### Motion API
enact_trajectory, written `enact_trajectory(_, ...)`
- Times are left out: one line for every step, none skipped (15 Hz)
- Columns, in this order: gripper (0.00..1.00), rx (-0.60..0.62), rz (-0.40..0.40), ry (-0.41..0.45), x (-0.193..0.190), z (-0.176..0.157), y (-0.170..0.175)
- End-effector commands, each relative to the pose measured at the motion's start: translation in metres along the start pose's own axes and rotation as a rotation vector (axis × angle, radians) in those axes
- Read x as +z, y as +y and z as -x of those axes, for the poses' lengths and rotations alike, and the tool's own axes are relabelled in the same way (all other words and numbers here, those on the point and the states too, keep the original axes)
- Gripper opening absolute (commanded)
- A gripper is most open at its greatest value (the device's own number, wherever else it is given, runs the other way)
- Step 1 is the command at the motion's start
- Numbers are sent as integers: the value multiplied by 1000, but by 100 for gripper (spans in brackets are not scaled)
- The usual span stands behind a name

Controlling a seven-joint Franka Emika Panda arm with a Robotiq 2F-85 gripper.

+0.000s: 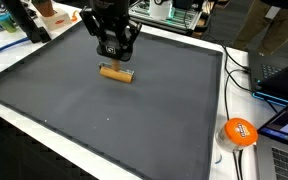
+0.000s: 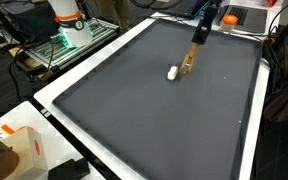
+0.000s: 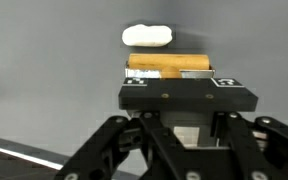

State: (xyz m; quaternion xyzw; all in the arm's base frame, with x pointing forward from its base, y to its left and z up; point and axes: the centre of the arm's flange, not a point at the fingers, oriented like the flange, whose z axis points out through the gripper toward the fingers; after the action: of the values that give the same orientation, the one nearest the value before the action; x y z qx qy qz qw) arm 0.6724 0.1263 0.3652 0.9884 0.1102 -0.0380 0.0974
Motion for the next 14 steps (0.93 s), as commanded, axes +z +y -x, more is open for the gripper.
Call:
enact_trajectory(22,-29,-23,-41,-6,-20,12)
enact_trajectory(22,-24,-30,-48,-7,-23,17)
enact_trajectory(22,-17,-40,-54,-8,-27,22)
enact_trajectory(22,-7,-50,-60,-8,-30,28)
enact_trajectory(22,2,-64,-64,-8,-34,33)
enact_trajectory(22,9,-77,-70,-7,-36,38)
enact_trajectory(22,20,-93,-75,-5,-39,43)
enact_trajectory(22,32,-104,-80,-3,-42,47)
enact_trajectory(22,45,-115,-85,0,-44,51)
enact_trajectory(22,56,-122,-91,3,-47,55)
enact_trajectory(22,67,-129,-96,6,-50,59)
enact_trajectory(22,76,-134,-102,10,-53,63)
enact_trajectory(22,84,-134,-106,14,-56,66)
enact_trajectory(22,88,-135,-112,17,-59,69)
